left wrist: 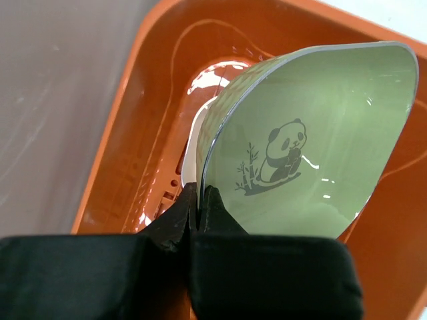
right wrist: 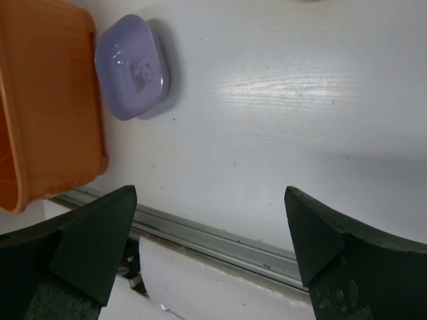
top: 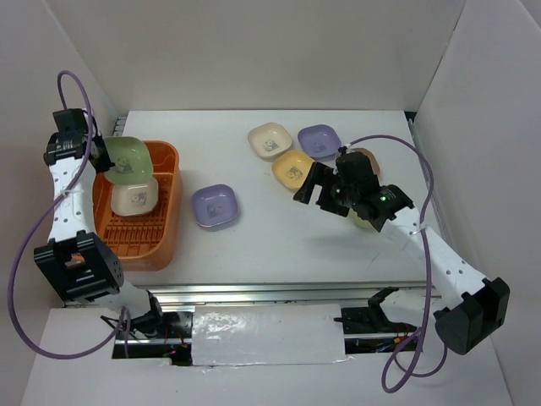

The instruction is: Place the plates into the plastic bin on the countertop

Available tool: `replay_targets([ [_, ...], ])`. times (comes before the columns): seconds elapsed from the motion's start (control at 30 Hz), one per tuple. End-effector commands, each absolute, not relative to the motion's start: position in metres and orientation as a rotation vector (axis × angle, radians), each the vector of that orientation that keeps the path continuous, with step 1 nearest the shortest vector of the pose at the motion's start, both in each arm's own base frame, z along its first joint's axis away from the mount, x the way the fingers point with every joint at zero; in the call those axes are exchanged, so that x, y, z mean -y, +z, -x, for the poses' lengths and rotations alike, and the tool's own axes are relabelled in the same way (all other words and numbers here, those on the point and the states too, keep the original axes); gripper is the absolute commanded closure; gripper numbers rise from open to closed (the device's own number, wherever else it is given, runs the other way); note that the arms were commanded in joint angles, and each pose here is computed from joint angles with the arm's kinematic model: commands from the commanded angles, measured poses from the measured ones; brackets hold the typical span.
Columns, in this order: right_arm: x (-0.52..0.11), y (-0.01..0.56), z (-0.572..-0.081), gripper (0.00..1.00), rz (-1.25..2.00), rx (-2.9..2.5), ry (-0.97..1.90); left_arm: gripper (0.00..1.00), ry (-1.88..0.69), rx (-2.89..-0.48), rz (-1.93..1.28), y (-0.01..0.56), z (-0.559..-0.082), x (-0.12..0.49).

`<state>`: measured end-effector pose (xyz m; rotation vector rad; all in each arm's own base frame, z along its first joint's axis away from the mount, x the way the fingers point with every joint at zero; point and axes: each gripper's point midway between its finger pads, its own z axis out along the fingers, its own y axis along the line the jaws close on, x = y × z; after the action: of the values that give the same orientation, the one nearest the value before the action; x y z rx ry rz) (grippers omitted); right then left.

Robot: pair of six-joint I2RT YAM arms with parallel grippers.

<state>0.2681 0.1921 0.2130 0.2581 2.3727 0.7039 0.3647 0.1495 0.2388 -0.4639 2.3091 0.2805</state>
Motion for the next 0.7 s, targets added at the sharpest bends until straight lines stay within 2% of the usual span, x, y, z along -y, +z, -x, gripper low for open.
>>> replay_targets([
  [0.0, -0.188, 0.230, -0.264, 0.00, -0.203, -2.318, 0.752, 1.00, 0.185, -2.259, 0.369, 0.242, -0.388, -0.147],
  [0.13, -0.183, 0.229, -0.268, 0.00, -0.211, -2.319, 0.761, 0.98, 0.154, -2.344, 0.325, 0.220, -0.390, -0.137],
  [0.17, -0.182, 0.229, -0.269, 0.00, -0.213, -2.321, 0.766, 0.98, 0.251, -2.354, 0.351, 0.219, -0.386, -0.146],
  [0.4, -0.187, 0.230, -0.274, 0.00, -0.213, -2.327, 0.801, 0.94, 0.417, -2.400, 0.398, 0.203, -0.368, -0.160],
  [0.53, -0.186, 0.233, -0.275, 0.00, -0.219, -2.319, 0.797, 0.88, 0.493, -2.395, 0.443, 0.201, -0.362, -0.168],
  [0.63, -0.184, 0.235, -0.275, 0.00, -0.228, -2.311, 0.792, 0.70, 0.541, -2.359, 0.487, 0.209, -0.361, -0.175],
  [0.67, -0.183, 0.235, -0.275, 0.00, -0.233, -2.309, 0.793, 0.01, 0.545, -2.343, 0.518, 0.212, -0.360, -0.176],
])
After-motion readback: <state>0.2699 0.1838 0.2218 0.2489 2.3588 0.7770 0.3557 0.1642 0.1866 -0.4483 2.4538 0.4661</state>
